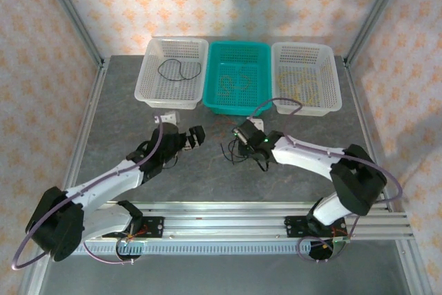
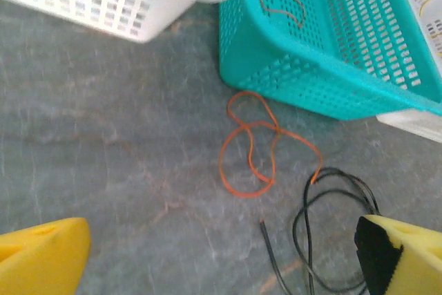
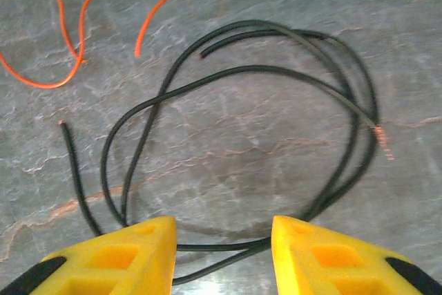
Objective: Untangle the cables
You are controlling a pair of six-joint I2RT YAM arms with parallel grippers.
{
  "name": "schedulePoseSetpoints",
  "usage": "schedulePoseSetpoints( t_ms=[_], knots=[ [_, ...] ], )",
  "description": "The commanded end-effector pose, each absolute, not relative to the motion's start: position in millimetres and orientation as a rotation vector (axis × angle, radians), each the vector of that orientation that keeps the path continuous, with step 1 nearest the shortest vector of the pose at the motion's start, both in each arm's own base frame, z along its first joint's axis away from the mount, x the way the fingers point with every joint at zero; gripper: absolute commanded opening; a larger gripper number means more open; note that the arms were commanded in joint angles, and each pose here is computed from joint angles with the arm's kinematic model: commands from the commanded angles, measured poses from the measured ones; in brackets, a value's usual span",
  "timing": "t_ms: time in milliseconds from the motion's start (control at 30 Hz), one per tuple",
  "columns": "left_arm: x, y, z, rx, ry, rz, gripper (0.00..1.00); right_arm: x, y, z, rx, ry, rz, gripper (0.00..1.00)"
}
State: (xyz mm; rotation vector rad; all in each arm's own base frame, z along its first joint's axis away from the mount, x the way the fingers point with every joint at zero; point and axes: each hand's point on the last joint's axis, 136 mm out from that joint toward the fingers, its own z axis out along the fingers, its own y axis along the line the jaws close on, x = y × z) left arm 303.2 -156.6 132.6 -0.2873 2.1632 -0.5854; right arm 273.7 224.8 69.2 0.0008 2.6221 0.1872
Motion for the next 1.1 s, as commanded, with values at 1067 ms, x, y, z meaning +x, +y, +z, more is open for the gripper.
schedulePoseSetpoints(
  t_ms=[1067],
  knots=[
    [287, -148, 140, -0.405, 2.030, -0.692, 0.99, 303, 273, 33, -0.007, 2.668, 0.130, 0.30]
  ],
)
